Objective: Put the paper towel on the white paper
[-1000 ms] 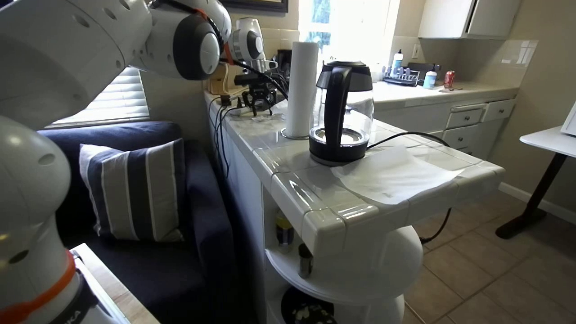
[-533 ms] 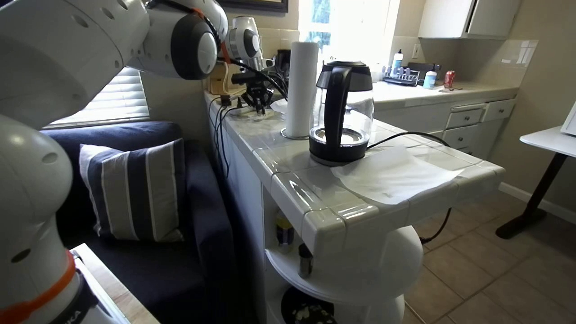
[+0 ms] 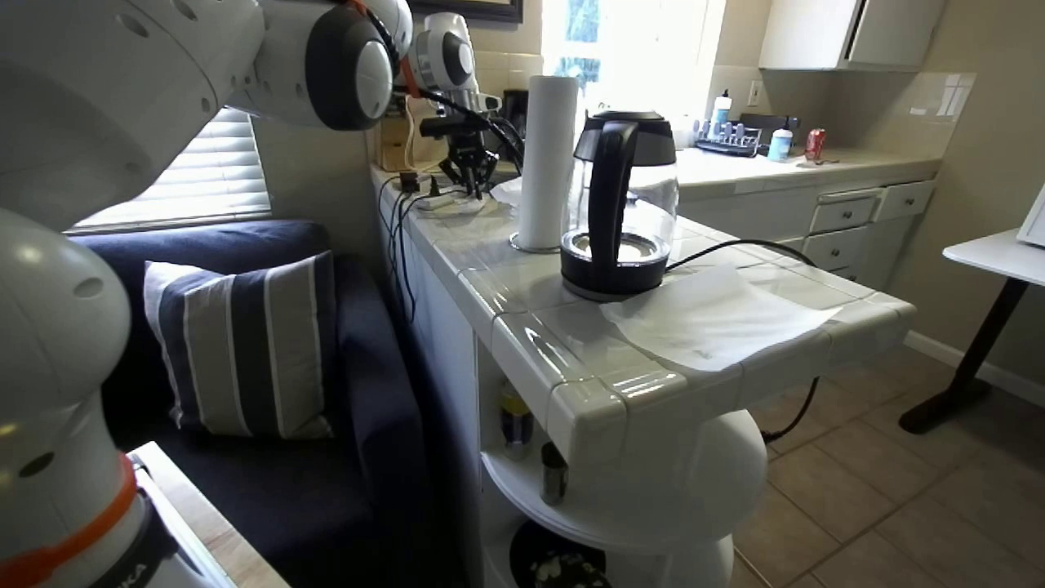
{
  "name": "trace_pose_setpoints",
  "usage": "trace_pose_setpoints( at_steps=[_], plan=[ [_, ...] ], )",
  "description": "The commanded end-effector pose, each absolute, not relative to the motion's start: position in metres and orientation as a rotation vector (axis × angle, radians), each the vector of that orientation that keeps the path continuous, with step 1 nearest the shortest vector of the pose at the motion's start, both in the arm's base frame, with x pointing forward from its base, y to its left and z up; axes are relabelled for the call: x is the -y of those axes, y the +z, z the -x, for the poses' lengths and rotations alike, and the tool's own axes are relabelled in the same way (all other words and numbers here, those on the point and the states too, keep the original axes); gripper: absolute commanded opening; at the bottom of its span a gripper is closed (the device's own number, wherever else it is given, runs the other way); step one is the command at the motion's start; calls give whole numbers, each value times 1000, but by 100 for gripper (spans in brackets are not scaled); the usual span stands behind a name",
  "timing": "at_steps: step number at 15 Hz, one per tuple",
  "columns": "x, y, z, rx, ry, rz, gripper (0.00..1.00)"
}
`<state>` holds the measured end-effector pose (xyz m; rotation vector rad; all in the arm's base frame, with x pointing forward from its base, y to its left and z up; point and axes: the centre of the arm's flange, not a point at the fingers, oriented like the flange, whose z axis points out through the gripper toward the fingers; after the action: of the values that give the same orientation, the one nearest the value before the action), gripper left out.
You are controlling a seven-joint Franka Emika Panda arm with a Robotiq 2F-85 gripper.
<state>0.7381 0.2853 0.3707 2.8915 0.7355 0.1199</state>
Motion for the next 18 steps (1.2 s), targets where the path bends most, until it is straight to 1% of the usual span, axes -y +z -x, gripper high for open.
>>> trace_pose_setpoints(
  at_steps=[1, 5, 9, 18],
  plan=[
    [-285, 399, -695, -775, 65, -2879, 4],
    [-290, 436, -641, -771, 86, -2869, 4],
    [-279, 476, -613, -596, 144, -2853, 4],
    [-204, 575, -543, -290, 266, -2828, 4]
  ],
)
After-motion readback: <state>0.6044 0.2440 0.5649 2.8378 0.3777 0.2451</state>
